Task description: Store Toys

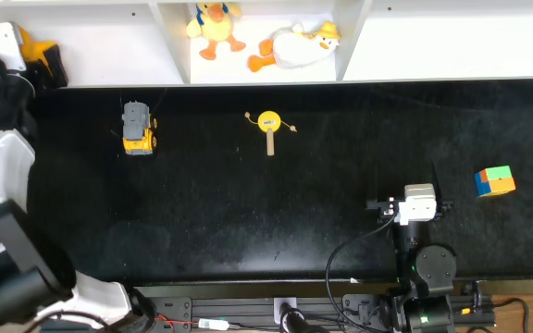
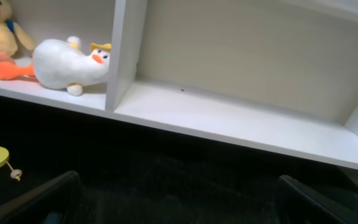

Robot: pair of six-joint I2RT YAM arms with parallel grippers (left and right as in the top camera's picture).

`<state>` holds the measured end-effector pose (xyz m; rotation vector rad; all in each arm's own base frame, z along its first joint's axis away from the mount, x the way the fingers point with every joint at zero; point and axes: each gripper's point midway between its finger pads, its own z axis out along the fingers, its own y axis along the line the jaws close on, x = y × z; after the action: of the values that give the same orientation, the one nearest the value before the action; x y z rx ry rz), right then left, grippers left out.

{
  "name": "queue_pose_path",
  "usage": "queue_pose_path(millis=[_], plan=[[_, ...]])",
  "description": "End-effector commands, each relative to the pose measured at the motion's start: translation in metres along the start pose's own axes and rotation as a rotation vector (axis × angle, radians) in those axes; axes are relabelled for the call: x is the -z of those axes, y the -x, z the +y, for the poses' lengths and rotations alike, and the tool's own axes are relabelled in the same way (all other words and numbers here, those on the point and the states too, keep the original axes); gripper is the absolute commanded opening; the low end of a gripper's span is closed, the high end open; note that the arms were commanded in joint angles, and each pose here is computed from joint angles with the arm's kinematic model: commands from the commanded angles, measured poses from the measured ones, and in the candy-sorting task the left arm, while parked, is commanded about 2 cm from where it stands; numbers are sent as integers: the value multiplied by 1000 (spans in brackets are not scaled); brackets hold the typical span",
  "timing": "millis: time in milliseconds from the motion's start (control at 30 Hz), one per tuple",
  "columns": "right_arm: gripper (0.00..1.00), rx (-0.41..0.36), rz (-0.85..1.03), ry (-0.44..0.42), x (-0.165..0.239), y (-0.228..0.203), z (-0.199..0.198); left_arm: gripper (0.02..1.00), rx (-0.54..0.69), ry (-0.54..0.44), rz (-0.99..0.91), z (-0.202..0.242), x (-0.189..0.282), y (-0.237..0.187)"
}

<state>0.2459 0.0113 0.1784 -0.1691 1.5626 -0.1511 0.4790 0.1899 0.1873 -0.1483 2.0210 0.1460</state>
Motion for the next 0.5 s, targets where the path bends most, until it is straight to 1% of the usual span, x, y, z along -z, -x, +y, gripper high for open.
queue_pose_path(millis=[33,133,167,233,367,500], plan=[[996,3,1,-7,0,-4,-1,1000,-42,31,-25,-3,32,20],[996,3,1,-7,0,-4,-1,996,-36,27,-2,-10,50,0],[996,3,1,-8,0,-4,-1,998,-32,23,8,-21,76,-22],[996,3,1,-7,0,-4,-1,998,-17,8,12,-31,95,-40],[996,3,1,-7,0,-4,-1,998,51,-61,19,-59,130,-82],[996,3,1,-7,0,-4,-1,996,91,-135,85,-89,138,-123]])
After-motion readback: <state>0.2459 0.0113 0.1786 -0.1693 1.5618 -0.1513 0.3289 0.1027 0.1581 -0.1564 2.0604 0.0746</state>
